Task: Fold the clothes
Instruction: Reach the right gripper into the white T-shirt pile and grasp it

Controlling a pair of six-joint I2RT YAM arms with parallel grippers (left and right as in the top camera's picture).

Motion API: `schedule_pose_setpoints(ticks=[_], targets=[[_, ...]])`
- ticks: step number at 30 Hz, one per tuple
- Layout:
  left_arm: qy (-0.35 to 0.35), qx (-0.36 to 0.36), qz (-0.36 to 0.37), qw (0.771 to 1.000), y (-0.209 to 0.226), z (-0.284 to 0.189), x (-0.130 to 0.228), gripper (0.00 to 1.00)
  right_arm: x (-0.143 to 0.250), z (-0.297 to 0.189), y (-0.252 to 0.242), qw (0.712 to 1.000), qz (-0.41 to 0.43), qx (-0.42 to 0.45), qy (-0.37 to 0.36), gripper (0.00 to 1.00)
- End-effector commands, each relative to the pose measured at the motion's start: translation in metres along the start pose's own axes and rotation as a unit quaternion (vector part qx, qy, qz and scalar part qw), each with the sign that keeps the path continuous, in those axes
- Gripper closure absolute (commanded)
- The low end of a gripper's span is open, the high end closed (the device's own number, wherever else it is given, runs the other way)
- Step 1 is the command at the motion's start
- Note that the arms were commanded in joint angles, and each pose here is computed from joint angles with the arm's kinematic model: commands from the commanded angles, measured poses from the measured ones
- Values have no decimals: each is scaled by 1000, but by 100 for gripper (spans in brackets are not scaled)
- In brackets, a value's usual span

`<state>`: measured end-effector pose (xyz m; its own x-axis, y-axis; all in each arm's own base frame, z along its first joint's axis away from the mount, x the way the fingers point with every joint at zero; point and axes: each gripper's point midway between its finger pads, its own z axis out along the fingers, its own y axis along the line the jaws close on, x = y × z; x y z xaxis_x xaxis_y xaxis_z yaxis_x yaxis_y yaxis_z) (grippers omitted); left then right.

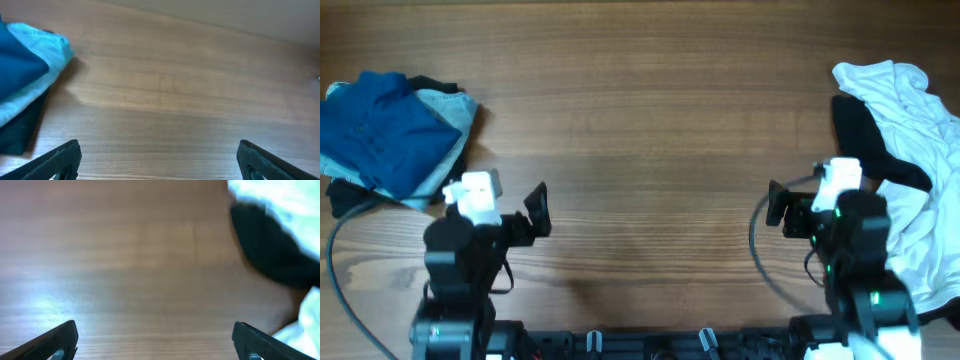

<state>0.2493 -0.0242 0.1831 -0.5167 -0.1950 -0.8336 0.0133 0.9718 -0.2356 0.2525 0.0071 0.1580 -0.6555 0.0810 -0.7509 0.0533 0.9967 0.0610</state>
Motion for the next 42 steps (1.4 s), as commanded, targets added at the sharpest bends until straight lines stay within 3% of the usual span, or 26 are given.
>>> schedule_pose_setpoints(ticks=[1, 4, 6, 8, 12, 15, 19, 21, 23, 25, 30, 34, 37, 41, 42], targets=[[53, -3, -7, 999, -2, 13, -5, 0, 1, 23, 4, 997, 26, -5, 69, 0], [79, -9, -11, 997, 0, 23, 2, 0, 20, 45, -14, 988, 68, 52, 128, 0], [85, -10, -11, 996, 1, 25, 4, 0, 47, 46, -55, 952, 191, 173, 164, 0], [85, -10, -11, 996, 1, 25, 4, 0, 71, 45, -83, 915, 258, 246, 190, 0], [85, -10, -11, 996, 1, 25, 4, 0, 108, 53, -109, 879, 292, 288, 242, 1], [85, -10, -11, 996, 1, 25, 4, 0, 126, 56, -119, 862, 294, 309, 276, 15], [85, -10, -11, 996, 1, 25, 4, 0, 138, 58, -128, 848, 287, 334, 294, 21], [85, -10, -11, 996, 1, 25, 4, 0, 142, 59, -128, 846, 286, 336, 300, 35], [85, -10, -11, 996, 1, 25, 4, 0, 143, 59, -128, 845, 286, 336, 302, 73], [85, -10, -11, 996, 1, 25, 4, 0, 143, 60, -127, 845, 287, 333, 304, 96], [85, -10, -11, 996, 1, 25, 4, 0, 138, 62, -119, 849, 307, 311, 296, 96], [84, -10, -11, 996, 1, 25, 4, 0, 99, 55, -120, 872, 301, 292, 250, 96], [78, -9, -10, 997, 0, 25, 1, 0, 33, 38, -122, 905, 281, 268, 174, 96], [72, -8, -10, 997, 0, 26, -2, 0, -126, -19, -96, 969, 198, 144, -18, 96], [72, -8, -9, 997, 0, 26, -2, 0, -149, -32, -89, 976, 173, 124, -48, 96]])
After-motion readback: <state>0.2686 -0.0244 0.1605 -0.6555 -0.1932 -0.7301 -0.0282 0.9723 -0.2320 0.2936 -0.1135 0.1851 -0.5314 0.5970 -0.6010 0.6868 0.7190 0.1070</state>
